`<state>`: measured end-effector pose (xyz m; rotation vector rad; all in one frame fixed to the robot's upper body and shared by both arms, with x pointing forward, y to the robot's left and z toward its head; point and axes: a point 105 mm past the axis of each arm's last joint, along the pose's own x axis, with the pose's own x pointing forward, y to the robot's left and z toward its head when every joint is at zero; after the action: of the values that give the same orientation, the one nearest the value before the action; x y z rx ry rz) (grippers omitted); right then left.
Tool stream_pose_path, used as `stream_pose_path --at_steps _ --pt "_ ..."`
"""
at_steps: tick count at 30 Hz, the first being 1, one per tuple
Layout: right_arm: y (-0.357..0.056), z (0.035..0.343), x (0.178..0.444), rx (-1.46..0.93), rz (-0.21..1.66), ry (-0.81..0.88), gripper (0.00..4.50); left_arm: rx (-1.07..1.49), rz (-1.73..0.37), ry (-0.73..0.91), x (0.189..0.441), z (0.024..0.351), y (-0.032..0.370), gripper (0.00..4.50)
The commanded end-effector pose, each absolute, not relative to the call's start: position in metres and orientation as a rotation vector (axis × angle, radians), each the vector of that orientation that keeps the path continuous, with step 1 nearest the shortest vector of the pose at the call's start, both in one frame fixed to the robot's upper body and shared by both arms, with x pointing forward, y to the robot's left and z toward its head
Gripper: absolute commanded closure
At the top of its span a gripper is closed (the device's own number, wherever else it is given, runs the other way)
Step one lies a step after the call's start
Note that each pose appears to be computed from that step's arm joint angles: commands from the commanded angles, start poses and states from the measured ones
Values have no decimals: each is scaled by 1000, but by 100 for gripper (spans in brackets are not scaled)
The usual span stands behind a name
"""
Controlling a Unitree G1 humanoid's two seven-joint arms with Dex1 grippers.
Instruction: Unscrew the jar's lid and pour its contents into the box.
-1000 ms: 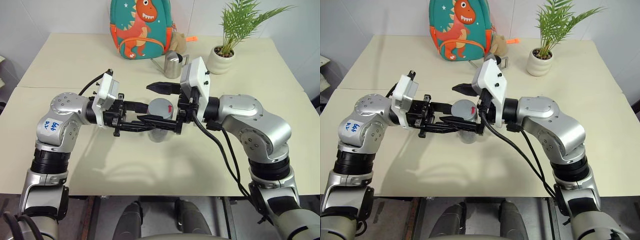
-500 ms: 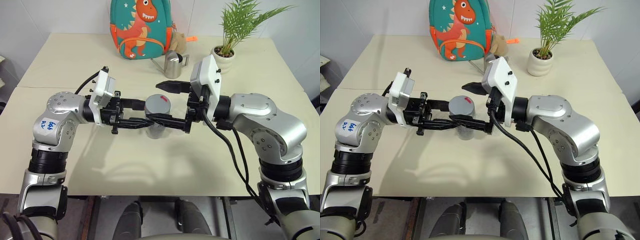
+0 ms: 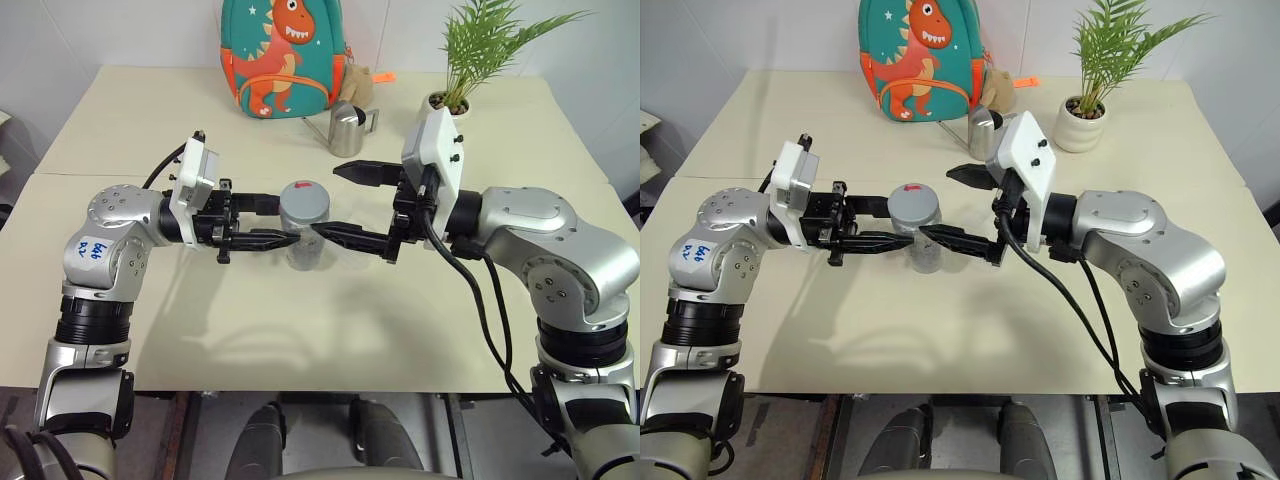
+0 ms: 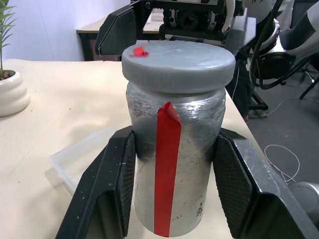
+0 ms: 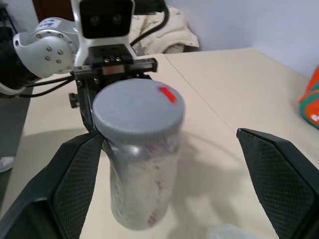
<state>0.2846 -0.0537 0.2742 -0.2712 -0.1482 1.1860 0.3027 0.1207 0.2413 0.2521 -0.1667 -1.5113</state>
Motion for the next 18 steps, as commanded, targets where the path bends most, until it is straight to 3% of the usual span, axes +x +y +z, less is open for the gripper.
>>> stream_pose_path --at_steps 1,13,18 --pt "-61 285 280 -295 1153 -199 3 289 -1523 -207 299 249 122 257" --pt "-74 273 272 -350 1173 -129 3 281 -1515 -212 304 250 124 257" --pt "-78 285 272 -321 1162 -163 3 276 -1518 -214 306 250 124 257"
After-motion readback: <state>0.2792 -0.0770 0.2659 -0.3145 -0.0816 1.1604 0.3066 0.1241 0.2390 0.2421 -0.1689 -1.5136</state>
